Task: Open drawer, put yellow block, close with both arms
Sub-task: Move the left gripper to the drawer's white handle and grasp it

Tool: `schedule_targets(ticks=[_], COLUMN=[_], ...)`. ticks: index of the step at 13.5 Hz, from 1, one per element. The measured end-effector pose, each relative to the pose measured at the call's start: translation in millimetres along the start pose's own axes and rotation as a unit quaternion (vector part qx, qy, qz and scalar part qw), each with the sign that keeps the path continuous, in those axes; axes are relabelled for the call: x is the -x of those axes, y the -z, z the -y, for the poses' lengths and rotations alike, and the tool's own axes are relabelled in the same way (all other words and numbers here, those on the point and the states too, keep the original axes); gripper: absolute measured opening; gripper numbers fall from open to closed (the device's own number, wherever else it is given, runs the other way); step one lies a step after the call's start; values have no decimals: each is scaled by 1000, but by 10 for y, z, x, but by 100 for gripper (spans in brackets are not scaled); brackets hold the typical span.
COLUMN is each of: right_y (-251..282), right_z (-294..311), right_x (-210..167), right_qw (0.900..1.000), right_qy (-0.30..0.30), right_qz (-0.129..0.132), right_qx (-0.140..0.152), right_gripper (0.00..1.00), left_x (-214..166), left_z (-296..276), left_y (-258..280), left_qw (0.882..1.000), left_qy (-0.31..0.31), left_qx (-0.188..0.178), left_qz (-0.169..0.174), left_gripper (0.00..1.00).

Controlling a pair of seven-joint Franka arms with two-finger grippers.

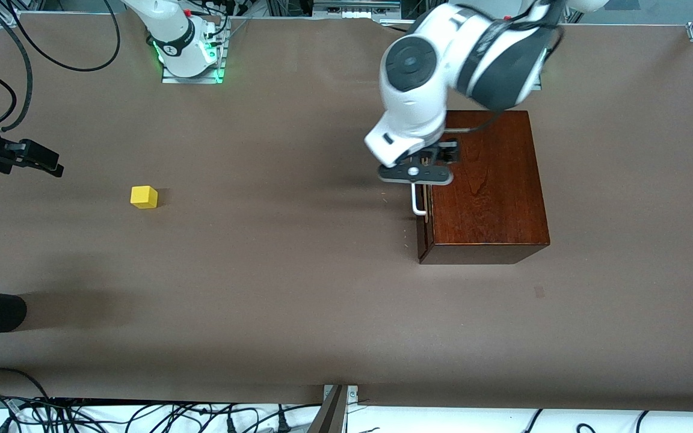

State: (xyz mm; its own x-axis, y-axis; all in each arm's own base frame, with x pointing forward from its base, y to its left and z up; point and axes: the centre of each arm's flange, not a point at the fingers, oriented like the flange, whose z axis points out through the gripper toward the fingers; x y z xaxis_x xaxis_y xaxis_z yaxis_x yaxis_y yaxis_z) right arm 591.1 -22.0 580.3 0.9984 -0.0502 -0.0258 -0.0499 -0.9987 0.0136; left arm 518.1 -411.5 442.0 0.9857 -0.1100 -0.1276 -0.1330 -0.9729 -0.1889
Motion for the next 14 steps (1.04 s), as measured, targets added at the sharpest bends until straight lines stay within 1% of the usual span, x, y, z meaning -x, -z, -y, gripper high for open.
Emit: schedule_targets(ticks=[2,5,8,11,14], right_y=[-1,-16,-26,-28,-30], right_z=[0,1,2,2,4], right_x=[0,-7,-12,-13,-13], right_qw=[1000,1000,1000,1000,1000], right_qy=[0,0,0,0,0], right_qz=[0,1,2,2,3], right_qx=[0,0,0,0,0], right_gripper=[100,100,100,100,100], left_x=[-15,-39,-25,-54,-153], left_z=[-277,-530,-683,-736,-723], left_y=[-259,-631,-896,-1100,-1218], left_qw=[1000,999,998,997,996], left_qy=[-7,-19,-21,-13,-14], left_qx=[-14,-32,-60,-74,-86], left_qz=[-4,4,8,13,-5], left_gripper=[100,100,100,100,100])
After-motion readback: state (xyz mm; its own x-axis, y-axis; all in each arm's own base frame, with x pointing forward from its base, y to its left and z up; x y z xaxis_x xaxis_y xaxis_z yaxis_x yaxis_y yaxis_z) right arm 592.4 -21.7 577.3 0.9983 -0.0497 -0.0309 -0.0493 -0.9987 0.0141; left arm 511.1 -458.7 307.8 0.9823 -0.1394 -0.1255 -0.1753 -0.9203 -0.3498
